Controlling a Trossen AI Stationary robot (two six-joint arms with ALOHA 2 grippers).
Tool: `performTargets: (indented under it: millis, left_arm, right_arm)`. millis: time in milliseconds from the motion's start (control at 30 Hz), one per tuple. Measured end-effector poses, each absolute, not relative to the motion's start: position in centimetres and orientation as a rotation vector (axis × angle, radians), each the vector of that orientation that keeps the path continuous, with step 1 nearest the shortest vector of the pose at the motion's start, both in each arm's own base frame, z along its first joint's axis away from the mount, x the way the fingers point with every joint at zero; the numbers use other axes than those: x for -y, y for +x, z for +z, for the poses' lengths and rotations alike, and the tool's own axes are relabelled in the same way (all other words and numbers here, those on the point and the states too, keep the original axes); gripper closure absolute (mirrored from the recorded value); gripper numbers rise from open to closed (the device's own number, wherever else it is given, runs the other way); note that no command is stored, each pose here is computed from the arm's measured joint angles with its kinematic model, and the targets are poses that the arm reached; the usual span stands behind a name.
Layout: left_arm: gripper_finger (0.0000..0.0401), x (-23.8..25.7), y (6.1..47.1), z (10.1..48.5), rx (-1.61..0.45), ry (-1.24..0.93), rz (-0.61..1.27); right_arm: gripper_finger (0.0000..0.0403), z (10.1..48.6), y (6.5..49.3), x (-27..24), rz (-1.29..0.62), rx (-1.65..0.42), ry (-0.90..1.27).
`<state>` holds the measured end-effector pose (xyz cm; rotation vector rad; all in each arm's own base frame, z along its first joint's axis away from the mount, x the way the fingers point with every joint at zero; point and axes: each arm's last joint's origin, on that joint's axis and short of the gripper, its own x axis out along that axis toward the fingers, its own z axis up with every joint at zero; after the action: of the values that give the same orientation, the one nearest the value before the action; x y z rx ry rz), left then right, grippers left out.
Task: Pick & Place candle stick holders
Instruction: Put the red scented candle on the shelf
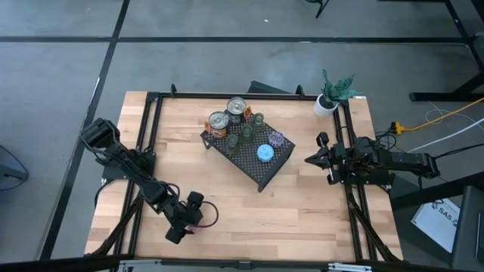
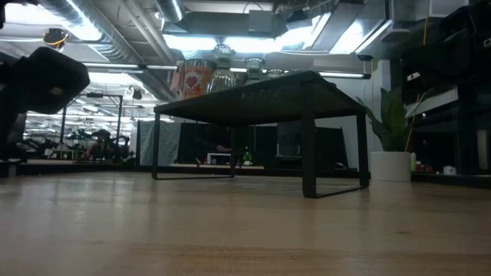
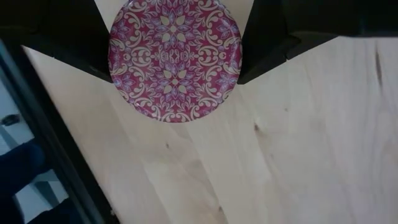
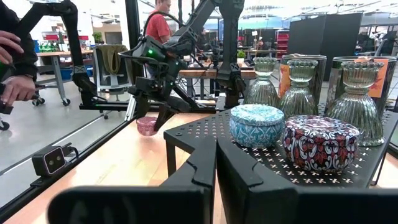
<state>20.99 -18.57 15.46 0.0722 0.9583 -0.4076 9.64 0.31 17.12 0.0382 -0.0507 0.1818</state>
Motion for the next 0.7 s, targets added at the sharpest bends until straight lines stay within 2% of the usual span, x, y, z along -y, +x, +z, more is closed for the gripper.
performTargets:
  millis: [433, 700]
  left_arm:
    - [0.0093, 17.3, 23.4, 18.0, -1.036, 0.006, -0.316]
    - [0.0093, 15.4, 26.3, 22.0, -1.048, -0.092, -0.19]
  right_arm:
    - [0.0387, 17.1, 9.6, -0.3, 0.182, 0.051, 0.038]
    - [0.0387, 17.1, 9.6, -0.3, 0.182, 0.051, 0.038]
